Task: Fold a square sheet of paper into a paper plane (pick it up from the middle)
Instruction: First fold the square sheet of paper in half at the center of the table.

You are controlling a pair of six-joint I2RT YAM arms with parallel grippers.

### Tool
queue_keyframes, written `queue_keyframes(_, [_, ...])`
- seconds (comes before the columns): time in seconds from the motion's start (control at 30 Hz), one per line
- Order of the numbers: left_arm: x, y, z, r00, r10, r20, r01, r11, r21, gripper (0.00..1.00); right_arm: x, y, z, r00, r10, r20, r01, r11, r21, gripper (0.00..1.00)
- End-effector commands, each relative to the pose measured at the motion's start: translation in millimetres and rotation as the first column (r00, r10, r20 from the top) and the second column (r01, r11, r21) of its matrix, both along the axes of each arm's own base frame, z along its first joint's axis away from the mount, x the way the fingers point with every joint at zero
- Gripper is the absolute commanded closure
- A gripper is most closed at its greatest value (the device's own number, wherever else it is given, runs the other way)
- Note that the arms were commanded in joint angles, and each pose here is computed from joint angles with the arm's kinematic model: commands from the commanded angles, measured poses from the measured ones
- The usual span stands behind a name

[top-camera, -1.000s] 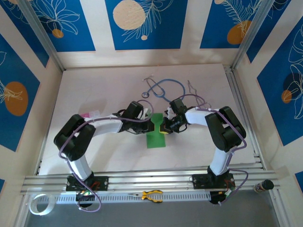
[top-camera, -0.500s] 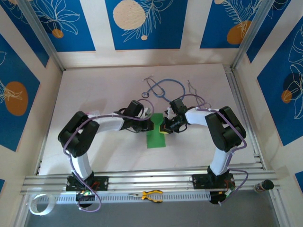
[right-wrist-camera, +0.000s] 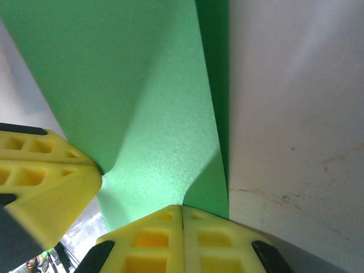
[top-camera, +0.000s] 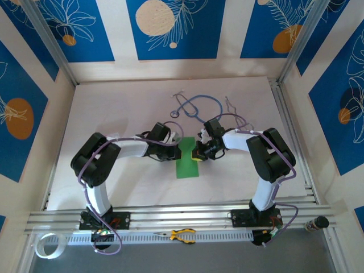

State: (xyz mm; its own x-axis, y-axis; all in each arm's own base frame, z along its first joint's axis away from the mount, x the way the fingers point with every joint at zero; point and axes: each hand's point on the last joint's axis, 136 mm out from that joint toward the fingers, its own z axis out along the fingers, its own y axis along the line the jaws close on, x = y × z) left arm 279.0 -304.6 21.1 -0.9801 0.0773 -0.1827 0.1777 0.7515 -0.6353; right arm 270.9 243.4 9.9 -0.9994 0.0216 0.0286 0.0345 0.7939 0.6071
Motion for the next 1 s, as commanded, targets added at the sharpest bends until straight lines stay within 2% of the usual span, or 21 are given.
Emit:
queue_keyframes(0.0, [-9,15,-25,0.999,-0.001,-0.040,0.003,0.999,0.047,0.89,-38,-40,-58,0.990,-0.035,-0.140,0.000,0.971,-0.240,1.00])
queue_keyframes(0.17, [-13,18,-28,0.998,0.006,-0.055,-0.004,0.999,0.041,0.89,-37,-40,-58,0.989,-0.034,-0.142,-0.001,0.969,-0.246,1.00])
queue_keyframes(0.5, [13,-5,23,1.000,0.016,-0.006,-0.016,0.997,-0.080,0.87,-31,-39,-54,0.992,-0.018,-0.128,-0.014,0.968,-0.250,1.00])
queue_keyframes(0.73, [28,0,9,0.999,0.033,-0.011,-0.034,0.997,-0.076,0.87,-30,-39,-53,0.992,-0.016,-0.128,-0.017,0.968,-0.251,1.00])
queue_keyframes(0.97, [22,7,-12,0.997,0.034,-0.062,-0.037,0.998,-0.053,0.88,-32,-40,-56,0.991,-0.011,-0.134,-0.023,0.967,-0.254,1.00])
